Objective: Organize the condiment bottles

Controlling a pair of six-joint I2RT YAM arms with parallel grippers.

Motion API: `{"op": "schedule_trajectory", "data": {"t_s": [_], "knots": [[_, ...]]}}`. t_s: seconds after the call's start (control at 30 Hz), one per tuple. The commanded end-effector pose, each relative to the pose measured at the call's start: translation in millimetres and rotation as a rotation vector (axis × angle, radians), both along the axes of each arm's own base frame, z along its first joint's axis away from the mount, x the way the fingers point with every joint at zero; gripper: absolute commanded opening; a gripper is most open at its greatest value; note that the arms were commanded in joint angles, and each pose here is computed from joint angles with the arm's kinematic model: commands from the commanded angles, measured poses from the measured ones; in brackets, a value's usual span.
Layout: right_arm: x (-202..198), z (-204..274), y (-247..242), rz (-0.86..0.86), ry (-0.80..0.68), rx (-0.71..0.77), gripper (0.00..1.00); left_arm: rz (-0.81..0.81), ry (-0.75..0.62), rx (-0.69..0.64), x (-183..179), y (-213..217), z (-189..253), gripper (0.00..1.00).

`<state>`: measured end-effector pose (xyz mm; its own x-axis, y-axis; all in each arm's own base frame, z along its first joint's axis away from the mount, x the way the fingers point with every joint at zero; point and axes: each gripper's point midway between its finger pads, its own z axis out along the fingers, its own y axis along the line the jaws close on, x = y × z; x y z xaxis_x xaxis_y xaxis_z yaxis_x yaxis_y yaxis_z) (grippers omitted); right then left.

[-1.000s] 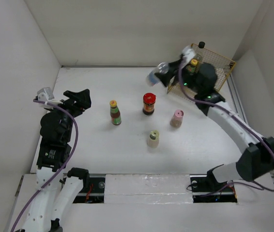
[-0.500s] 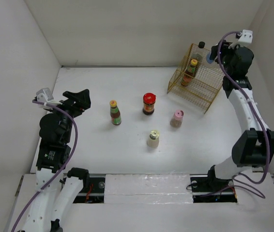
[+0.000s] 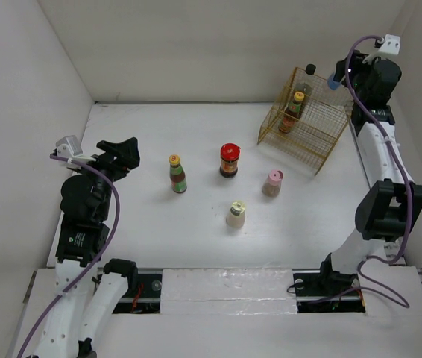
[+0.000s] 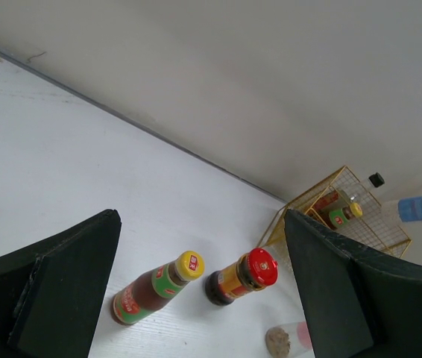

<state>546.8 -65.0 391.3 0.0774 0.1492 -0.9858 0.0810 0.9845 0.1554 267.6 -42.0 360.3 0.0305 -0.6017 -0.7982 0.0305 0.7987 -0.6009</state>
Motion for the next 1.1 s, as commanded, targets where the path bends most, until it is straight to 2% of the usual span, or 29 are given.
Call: {"op": "schedule_trajectory", "data": {"t_s": [0.0,0.17,0.47,0.6,0.8,1.07], "knots": [[9.7,43.4,5.1,0.016,-0.136,-0.037,0.34,0.004,-0.034,0.003,2.0,1.0,6.2,0.87],[20.3,13.5,4.2,-0.02,-0.067,-0.055,0.34,0.004,-0.034,0.003,2.0,1.0,6.2,0.87],[46.0,-64.8,19.7,0.019,0.075,-0.041,0.35,-0.005,-0.034,0.004,1.8,-0.6,6.2,0.87],[55.9,-99.0,19.2,0.02,0.148,-0.024,0.44,-0.005,-0.034,0.004,1.8,-0.6,6.2,0.87],[63.4,-138.8,21.2,0.032,0.236,0.005,0.62,-0.005,-0.034,0.004,1.8,-0.6,6.2,0.87],[64.7,-133.5,25.8,0.05,0.23,0.035,0.8,0.005,-0.046,0.001,-1.0,1.8,9.3,0.87]]}}
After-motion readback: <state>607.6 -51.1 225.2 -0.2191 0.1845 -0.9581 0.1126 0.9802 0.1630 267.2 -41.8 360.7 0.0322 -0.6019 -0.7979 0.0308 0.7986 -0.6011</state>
